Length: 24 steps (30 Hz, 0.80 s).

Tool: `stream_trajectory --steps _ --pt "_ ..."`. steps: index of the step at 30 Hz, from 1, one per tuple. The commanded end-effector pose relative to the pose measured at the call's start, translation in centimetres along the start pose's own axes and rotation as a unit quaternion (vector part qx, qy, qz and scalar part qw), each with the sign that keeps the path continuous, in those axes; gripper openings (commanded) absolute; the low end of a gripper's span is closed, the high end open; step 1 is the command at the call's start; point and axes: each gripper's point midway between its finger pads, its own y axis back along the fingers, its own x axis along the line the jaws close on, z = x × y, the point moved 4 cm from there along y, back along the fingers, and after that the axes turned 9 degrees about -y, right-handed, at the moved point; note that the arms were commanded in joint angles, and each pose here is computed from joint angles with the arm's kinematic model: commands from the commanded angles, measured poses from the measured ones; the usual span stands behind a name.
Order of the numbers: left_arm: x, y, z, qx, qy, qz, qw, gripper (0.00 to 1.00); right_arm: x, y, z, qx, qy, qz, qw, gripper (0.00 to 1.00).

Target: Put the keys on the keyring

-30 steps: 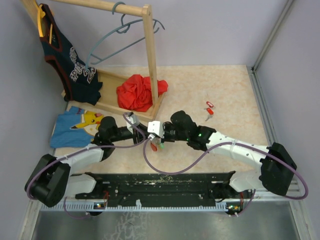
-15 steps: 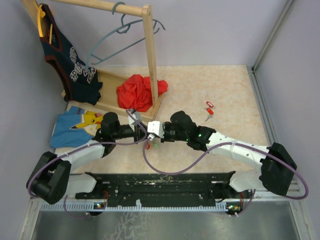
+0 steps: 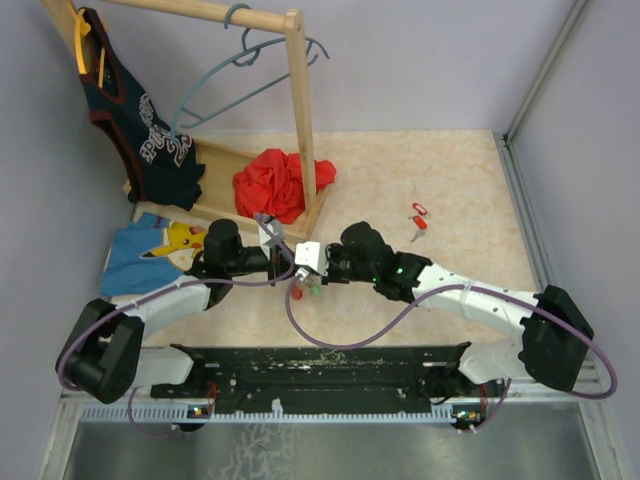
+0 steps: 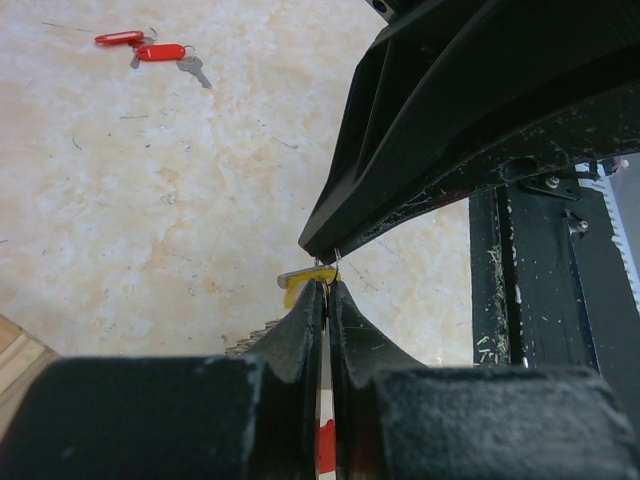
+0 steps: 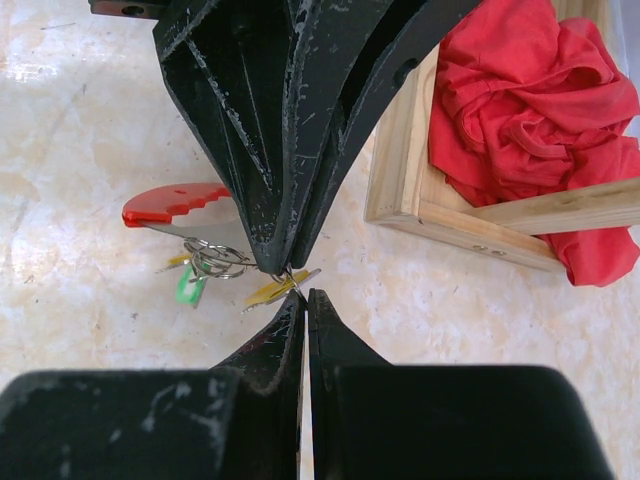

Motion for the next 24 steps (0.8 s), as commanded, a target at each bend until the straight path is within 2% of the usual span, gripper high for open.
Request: stream_trajectory --steps 1,12,19,24 --pt "0.02 -0.12 0.47 0.001 0.005 -0.015 1.000 0.08 -1.65 1.28 4.03 -0.065 0.022 -0.038 0.997 0.00" --pt "0.66 0.21 0.40 0.007 0.015 0.005 1.000 0.20 -1.61 1.30 3.98 -0.066 0.022 -0.037 0.997 0.00" --pt "0.42 0.12 0.63 -0.002 0.018 -0.007 1.000 0.18 -1.47 1.12 4.02 -0.066 0.022 -0.033 0.997 0.00" --pt "0.27 -0.10 0.63 -0.009 0.022 -0.019 1.000 0.12 -1.21 1.00 4.01 -0.065 0.022 -0.026 0.997 0.00"
